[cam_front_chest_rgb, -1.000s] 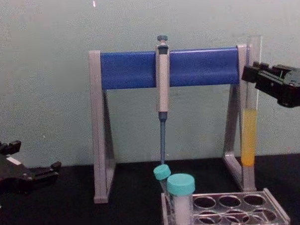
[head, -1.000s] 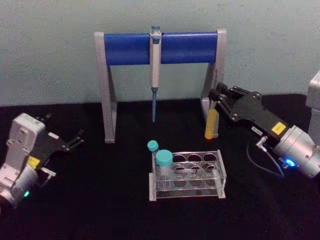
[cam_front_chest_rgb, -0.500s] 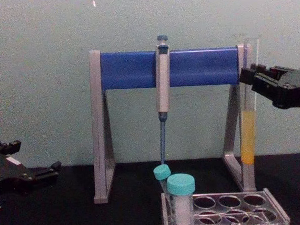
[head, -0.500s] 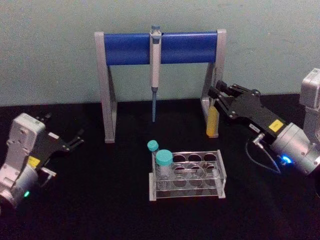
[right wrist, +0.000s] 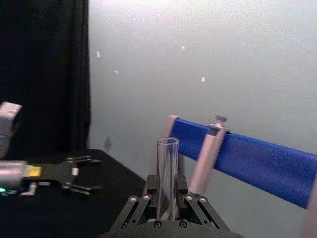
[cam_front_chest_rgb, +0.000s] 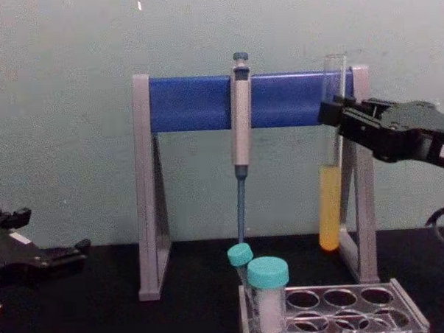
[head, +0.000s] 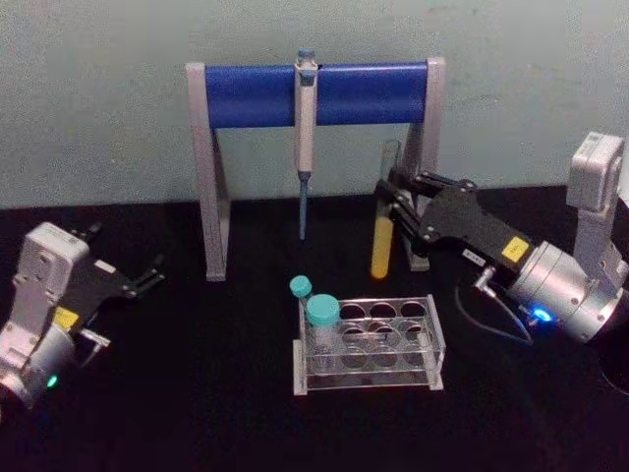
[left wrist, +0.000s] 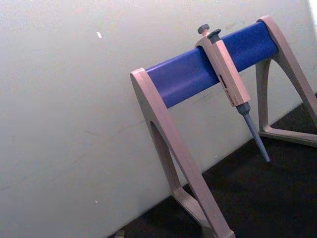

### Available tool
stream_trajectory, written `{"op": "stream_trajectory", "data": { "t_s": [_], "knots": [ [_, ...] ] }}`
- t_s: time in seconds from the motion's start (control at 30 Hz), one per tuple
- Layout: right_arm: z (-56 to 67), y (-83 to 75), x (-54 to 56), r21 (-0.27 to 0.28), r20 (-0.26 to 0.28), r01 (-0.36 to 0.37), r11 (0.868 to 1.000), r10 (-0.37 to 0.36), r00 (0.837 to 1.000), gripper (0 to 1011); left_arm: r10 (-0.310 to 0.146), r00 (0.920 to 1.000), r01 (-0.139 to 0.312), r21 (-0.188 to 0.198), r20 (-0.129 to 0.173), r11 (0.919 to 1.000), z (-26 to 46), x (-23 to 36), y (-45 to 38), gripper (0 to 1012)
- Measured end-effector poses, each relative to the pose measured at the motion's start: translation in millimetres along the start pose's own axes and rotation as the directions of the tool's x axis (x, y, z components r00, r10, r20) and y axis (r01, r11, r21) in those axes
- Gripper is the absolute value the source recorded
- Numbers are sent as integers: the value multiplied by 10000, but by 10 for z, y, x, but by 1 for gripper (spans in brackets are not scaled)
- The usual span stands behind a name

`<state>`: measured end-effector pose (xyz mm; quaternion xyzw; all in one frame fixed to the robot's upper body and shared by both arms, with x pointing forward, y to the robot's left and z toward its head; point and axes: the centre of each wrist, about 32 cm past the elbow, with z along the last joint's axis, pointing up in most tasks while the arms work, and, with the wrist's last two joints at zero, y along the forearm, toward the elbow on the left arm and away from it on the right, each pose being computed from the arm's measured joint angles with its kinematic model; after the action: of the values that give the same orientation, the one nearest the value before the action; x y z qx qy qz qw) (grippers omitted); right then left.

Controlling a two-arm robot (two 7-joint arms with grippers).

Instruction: Pick up the test tube from the test tube rack, shake it, then place it back into the test tube rack.

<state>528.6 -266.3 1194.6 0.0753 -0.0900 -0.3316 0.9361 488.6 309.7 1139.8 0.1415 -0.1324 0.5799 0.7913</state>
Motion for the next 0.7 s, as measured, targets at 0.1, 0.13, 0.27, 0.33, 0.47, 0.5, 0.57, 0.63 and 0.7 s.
{"op": "stream_trajectory", "data": {
  "t_s": [0.1, 0.13, 0.27, 0.33, 0.47, 0.5, 0.57, 0.63, 0.7],
  "knots": [
    [34, -8, -7, -14, -245, -291, 9996, 290, 9993, 229, 0, 10000, 0, -1, 0, 10000, 0, 0, 0, 1001],
    [51, -25, -11, -43, -428, -431, 9991, 429, 9982, 229, 1, 10000, -1, -1, 0, 10000, 0, 0, 0, 1001],
    [101, -84, -18, -207, -717, -695, 9974, 679, 9951, 229, 0, 10000, 0, -1, 0, 10000, 0, 0, 0, 1001],
    [159, -161, -23, -419, -862, -937, 9947, 899, 9922, 229, 0, 10000, 0, -1, 0, 10000, 0, 0, 0, 1001],
    [248, -292, -38, -791, -892, -1122, 9905, 1051, 9905, 229, 1, 10000, -1, 0, 0, 10000, 0, 0, 0, 1001],
    [265, -316, -41, -859, -876, -1109, 9901, 1034, 9908, 229, 0, 10000, 0, -1, -1, 10000, 0, 0, 0, 1001],
    [301, -379, -51, -1052, -819, -1027, 9891, 943, 9922, 229, 0, 10000, 0, 0, 0, 10000, 0, 0, 0, 1001],
    [349, -468, -64, -1320, -703, -802, 9880, 714, 9950, 229, 1, 10000, -1, -1, 0, 10000, 0, 0, 0, 1001],
    [404, -553, -73, -1608, -337, -428, 9861, 379, 9987, 229, 0, 10000, 0, 0, 0, 10000, 0, 0, 0, 1001]
  ]
}}
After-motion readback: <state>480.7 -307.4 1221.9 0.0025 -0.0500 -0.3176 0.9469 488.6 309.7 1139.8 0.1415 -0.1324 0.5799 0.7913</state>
